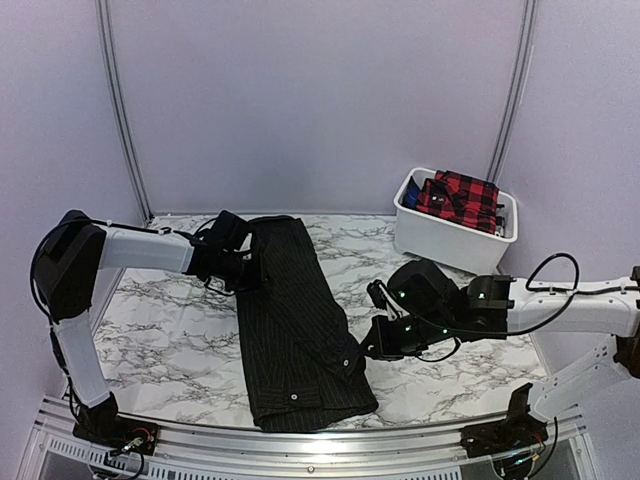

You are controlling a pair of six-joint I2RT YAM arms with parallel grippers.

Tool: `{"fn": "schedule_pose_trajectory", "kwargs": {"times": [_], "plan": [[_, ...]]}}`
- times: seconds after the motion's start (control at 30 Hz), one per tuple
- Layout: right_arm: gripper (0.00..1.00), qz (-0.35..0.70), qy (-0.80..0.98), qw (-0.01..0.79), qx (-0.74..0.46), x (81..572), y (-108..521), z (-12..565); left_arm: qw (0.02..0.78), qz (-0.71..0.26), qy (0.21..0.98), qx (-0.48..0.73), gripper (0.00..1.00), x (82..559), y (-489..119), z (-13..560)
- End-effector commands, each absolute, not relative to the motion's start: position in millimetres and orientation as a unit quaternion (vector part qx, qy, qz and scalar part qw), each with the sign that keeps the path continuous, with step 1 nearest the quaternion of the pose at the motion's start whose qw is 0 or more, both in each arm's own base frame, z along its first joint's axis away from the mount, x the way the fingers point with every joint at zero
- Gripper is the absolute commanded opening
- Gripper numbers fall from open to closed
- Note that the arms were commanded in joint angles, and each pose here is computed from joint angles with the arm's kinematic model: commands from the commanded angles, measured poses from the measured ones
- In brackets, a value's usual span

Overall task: Fold and stack the long sleeve shirts
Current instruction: Fold the sleeve of the rectangle-folded shirt.

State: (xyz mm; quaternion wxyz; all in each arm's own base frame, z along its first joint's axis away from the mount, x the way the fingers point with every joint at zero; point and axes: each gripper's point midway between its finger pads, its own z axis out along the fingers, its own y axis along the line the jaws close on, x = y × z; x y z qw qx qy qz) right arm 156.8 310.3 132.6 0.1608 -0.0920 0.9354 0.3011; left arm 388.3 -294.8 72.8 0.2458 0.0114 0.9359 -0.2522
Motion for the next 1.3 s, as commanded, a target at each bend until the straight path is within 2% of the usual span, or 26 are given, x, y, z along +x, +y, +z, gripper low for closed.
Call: {"fn": "schedule_pose_trajectory", "kwargs": {"times": [0.0,0.3,0.97,1.1,1.27], "plan": [[0.00,0.312,0.930,0.168,-0.101,160.7,324.0,148.2,0.230,-0.223,0.947,-0.036,0.27,372.7,-270.9,68.5],[0.00,0.310,0.930,0.168,-0.107,162.3,328.3,144.9,0.201,-0.250,0.944,-0.073,0.36,364.4,-275.9,55.6],[0.00,0.305,0.930,0.175,-0.110,164.4,325.8,143.9,0.196,-0.243,0.943,-0.114,0.36,367.4,-273.2,40.4],[0.00,0.305,0.930,0.175,-0.109,164.3,325.3,144.1,0.197,-0.243,0.943,-0.112,0.34,371.4,-275.8,38.6],[0.00,0.304,0.930,0.177,-0.108,164.5,324.1,146.3,0.200,-0.244,0.942,-0.113,0.24,375.3,-277.6,38.2]]}}
